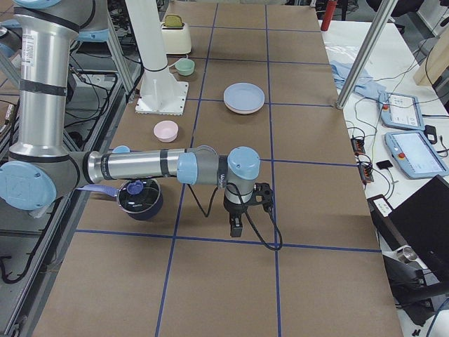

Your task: Stack three plates with pink and blue

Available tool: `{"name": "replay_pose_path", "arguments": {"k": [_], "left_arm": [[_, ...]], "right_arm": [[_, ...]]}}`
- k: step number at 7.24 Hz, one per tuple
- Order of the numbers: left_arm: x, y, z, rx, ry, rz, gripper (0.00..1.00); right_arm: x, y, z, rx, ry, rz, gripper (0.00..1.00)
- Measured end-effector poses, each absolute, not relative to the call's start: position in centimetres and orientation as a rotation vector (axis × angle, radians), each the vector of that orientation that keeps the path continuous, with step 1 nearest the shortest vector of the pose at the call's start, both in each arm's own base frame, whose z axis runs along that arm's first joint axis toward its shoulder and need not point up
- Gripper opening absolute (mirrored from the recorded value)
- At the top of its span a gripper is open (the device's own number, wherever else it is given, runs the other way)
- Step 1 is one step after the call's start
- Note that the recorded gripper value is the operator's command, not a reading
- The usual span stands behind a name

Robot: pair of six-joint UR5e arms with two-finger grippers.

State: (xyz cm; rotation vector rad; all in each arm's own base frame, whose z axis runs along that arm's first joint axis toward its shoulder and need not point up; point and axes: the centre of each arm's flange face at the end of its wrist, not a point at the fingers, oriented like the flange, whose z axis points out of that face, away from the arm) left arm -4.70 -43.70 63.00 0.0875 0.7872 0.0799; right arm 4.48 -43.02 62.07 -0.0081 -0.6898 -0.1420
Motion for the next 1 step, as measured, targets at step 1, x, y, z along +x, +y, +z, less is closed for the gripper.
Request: {"name": "replay_pose_path", "arguments": {"k": [1], "left_arm": [[-4.7,-43.66,63.06,0.086,0.787,0.08,1.0]], "right_arm": [[4.48,-43.0,62.13,-0.009,-0.69,-0.142,1.0]]}}
